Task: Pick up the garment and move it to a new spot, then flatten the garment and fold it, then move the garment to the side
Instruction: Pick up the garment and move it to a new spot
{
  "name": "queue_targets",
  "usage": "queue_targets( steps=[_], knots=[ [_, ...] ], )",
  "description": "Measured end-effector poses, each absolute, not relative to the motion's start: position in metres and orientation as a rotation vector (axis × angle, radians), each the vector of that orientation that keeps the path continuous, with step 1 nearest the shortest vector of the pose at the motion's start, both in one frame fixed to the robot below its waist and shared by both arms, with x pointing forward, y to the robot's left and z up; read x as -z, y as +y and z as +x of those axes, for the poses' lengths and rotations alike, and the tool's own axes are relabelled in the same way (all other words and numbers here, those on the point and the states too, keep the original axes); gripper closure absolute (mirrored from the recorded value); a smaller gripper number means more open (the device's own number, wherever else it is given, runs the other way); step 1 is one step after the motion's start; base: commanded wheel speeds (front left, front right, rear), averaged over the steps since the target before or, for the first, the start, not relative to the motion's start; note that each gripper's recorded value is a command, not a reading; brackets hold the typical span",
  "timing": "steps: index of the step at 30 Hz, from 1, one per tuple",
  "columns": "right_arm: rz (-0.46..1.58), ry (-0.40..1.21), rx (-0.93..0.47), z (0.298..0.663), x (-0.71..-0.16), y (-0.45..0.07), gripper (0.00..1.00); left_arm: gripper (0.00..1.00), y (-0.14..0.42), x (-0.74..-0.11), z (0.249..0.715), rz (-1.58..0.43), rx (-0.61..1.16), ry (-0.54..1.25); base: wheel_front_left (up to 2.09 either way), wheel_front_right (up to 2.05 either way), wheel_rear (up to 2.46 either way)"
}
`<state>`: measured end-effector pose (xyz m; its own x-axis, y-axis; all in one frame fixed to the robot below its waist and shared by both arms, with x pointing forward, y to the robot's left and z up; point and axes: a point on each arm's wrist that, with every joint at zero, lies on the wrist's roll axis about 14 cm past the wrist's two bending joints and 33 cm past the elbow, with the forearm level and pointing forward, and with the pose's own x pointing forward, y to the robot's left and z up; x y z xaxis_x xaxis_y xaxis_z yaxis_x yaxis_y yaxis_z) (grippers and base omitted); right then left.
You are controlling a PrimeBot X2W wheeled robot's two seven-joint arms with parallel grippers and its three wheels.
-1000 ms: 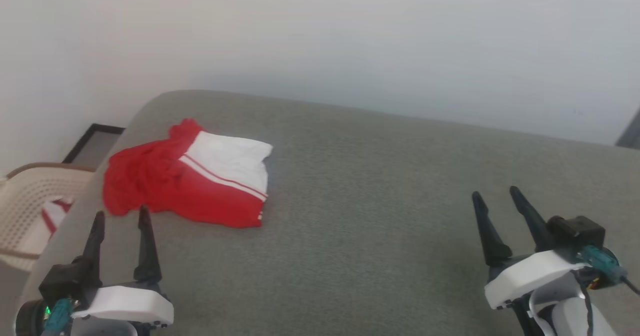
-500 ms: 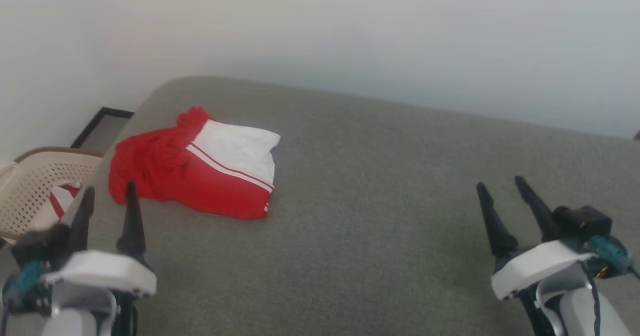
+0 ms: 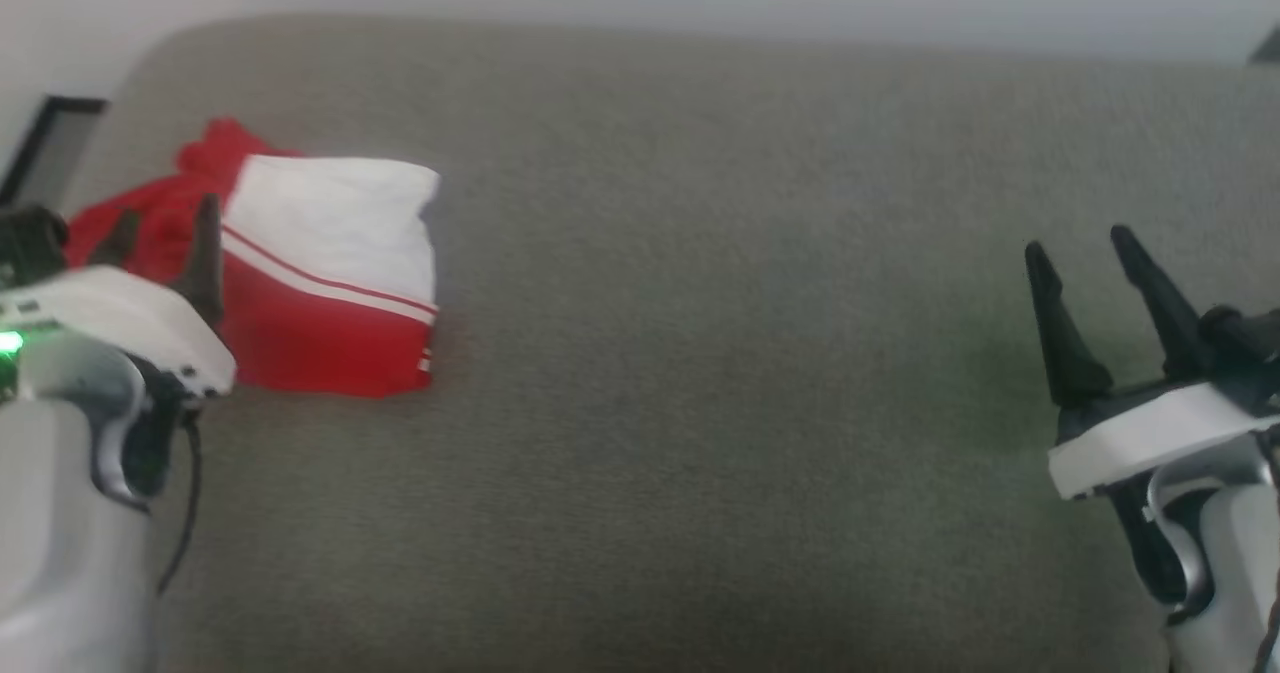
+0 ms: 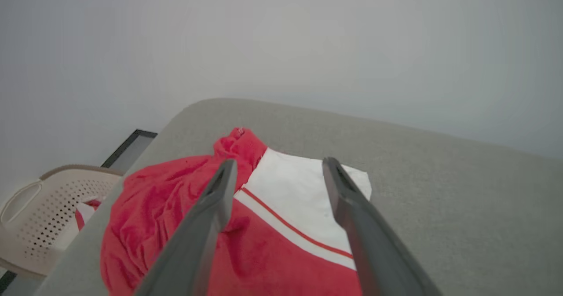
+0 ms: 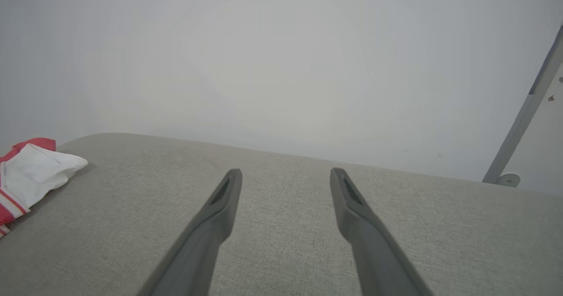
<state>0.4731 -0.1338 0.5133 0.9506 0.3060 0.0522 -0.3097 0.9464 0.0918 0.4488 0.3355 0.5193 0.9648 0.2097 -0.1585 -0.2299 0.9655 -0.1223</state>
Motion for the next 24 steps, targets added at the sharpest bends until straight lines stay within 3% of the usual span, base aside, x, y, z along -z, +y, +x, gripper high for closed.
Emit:
queue_targets(
  steps=[6,13,24],
  knots=[
    [0.101,0.0,-0.265,0.486,-0.492,-0.155,0.0,0.0,0.334,-0.462,0.491,-0.164,-0.227,0.396,0.0,0.0,0.0],
    [0.093,0.056,-0.218,0.492,-0.465,-0.176,0.0,0.0,0.329,-0.386,0.501,-0.169,-0.265,0.718,0.0,0.0,0.0],
    [0.1,0.081,-0.196,0.494,-0.459,-0.184,0.0,0.0,0.325,-0.366,0.507,-0.159,-0.283,0.871,0.0,0.0,0.0]
  ],
)
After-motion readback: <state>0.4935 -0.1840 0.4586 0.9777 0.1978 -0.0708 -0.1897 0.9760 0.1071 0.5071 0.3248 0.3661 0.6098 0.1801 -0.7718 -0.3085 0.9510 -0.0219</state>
